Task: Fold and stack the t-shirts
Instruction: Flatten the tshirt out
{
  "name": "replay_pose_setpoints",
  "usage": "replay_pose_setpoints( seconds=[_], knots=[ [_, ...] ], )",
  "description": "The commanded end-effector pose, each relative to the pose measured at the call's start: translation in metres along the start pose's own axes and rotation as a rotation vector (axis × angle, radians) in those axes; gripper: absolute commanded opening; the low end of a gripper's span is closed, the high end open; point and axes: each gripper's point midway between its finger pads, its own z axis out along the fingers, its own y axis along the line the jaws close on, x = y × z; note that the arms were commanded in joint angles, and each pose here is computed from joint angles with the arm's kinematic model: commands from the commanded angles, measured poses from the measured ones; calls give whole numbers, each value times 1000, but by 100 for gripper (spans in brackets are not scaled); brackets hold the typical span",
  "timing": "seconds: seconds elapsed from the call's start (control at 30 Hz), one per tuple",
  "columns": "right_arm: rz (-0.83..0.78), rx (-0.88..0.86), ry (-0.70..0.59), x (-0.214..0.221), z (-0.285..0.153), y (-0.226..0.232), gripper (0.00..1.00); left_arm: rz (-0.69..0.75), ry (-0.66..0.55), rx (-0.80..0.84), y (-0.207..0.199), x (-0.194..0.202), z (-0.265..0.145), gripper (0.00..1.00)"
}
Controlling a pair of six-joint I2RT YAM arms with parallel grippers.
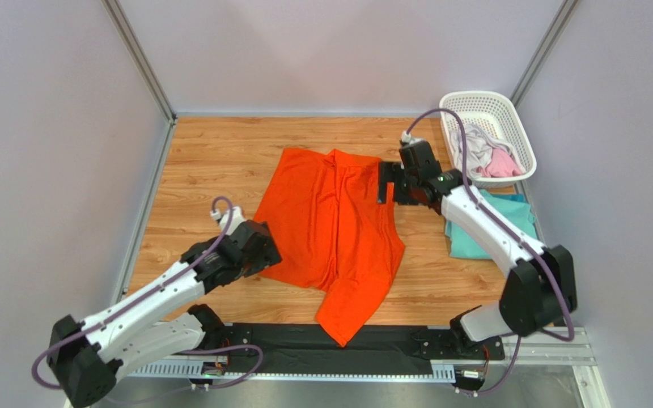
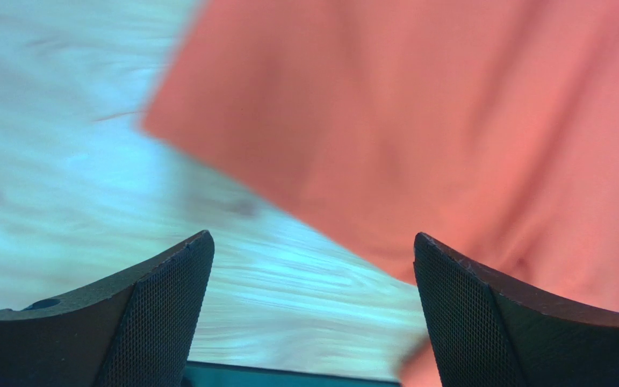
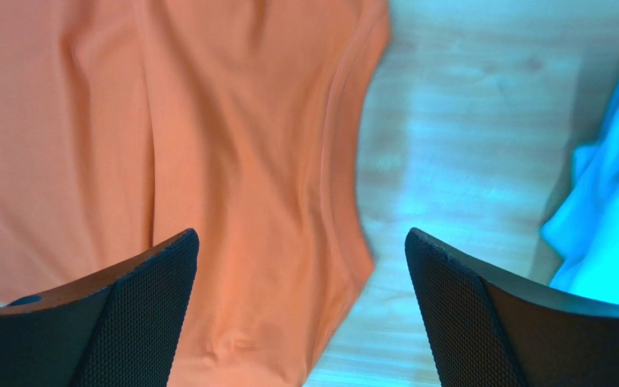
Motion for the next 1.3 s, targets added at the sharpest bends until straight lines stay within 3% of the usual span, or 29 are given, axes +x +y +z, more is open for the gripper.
replay_pose_setpoints(
  seconds=[0.0, 0.13, 0.17, 0.3, 0.33, 0.5, 0.6, 0.73, 0.8, 0.87, 0.93, 1.27],
  knots=[
    [43, -19, -5, 47, -17, 7, 100, -143, -41, -152, 63, 2, 3, 100],
    [6, -85, 26, 96, -30, 26, 100, -203, -37, -178, 90, 9, 21, 100],
    [-38, -128, 35, 107, -35, 41, 100, -216, -25, -127, 81, 7, 25, 100],
    [-189, -150, 89, 148, -46, 60, 100, -259, 20, -179, 94, 5, 43, 99],
    [-239, -161, 109, 161, -52, 67, 100, -259, 28, -184, 95, 4, 46, 90],
    [-335, -202, 158, 194, -62, 85, 100, -260, 68, -232, 99, 2, 61, 68],
    [-381, -218, 175, 207, -67, 92, 100, -255, 89, -237, 99, 3, 66, 61],
    [-467, -213, 224, 231, -77, 87, 100, -245, 108, -235, 97, 5, 70, 44],
    [-489, -240, 248, 242, -82, 90, 100, -242, 111, -236, 96, 4, 71, 32],
    [-535, -287, 273, 258, -90, 100, 98, -235, 117, -239, 95, 3, 72, 13],
    [-607, -329, 286, 273, -99, 109, 97, -233, 114, -240, 94, -1, 72, 0],
    [-767, -431, 402, 326, -101, 150, 82, -240, 71, -260, 101, -4, 66, 0]
  ],
)
